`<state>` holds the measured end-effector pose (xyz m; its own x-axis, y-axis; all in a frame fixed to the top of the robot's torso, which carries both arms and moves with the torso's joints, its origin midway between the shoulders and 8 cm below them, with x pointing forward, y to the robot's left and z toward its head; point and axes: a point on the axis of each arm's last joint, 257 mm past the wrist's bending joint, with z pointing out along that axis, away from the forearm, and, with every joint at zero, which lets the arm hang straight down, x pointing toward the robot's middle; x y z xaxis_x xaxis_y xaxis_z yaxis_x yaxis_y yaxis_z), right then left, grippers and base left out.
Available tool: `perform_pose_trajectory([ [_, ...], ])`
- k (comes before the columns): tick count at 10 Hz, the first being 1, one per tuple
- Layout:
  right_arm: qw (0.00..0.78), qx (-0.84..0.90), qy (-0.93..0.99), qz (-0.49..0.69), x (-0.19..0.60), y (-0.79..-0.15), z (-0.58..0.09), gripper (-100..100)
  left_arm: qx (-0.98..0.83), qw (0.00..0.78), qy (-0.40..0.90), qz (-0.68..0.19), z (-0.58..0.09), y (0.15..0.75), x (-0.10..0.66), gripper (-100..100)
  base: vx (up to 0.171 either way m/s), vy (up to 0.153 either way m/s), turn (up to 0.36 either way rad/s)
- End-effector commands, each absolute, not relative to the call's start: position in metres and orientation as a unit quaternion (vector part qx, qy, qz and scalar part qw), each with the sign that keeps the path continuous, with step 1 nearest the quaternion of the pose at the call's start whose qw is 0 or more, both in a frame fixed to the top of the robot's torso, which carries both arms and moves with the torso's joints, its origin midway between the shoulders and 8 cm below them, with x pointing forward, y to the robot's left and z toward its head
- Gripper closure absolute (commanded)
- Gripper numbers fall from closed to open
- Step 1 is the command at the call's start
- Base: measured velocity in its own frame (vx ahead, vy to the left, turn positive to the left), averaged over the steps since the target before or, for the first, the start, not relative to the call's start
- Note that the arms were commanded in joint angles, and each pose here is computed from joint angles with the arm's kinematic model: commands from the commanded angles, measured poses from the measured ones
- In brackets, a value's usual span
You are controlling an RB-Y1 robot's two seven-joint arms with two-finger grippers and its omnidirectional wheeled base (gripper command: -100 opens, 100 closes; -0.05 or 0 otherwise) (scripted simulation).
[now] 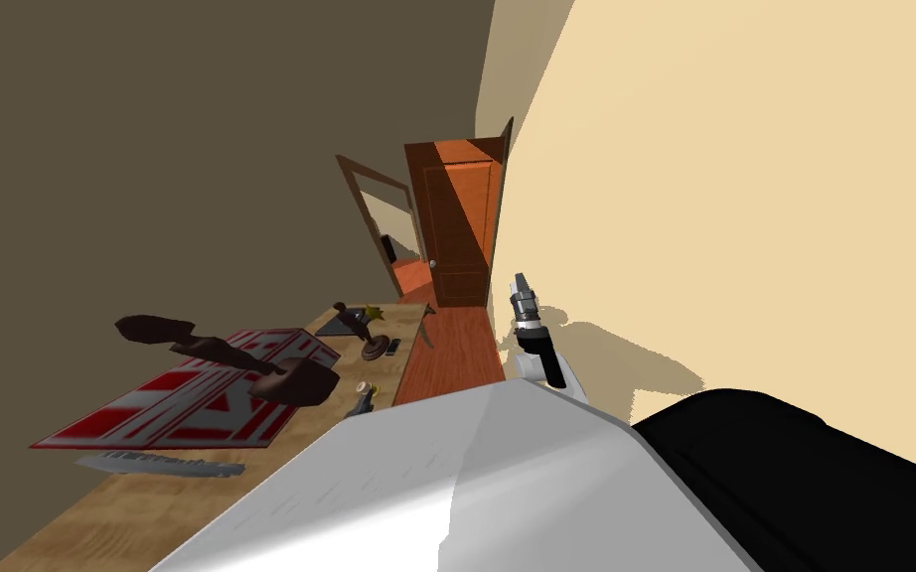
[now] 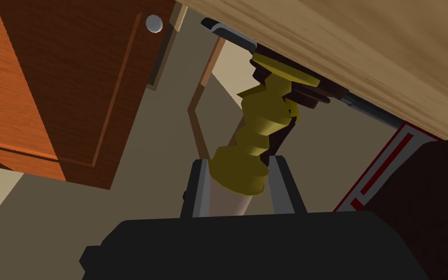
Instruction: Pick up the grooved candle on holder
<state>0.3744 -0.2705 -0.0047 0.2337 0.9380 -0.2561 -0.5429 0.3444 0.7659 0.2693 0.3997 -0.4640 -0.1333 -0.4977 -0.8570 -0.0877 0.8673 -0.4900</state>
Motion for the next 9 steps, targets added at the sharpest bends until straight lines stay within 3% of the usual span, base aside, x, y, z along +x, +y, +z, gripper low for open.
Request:
perform_pose_trajectory([
  [1,0.736,0.274,0.361,0.503,0.374,-0.270,-0.005,0,-0.209,0.631,0.732,-0.151,-0.460,0.420,0.253,100,0.017,-0.044,-0.154],
  [8,0.736,0.274,0.361,0.503,0.374,-0.270,-0.005,0,-0.211,0.642,0.723,-0.144,-0.450,0.435,0.248,100,0.005,-0.016,-0.045],
  [9,0.736,0.274,0.361,0.503,0.374,-0.271,-0.005,0,-0.210,0.642,0.723,-0.144,-0.450,0.436,0.247,0,0.000,0.000,0.000],
])
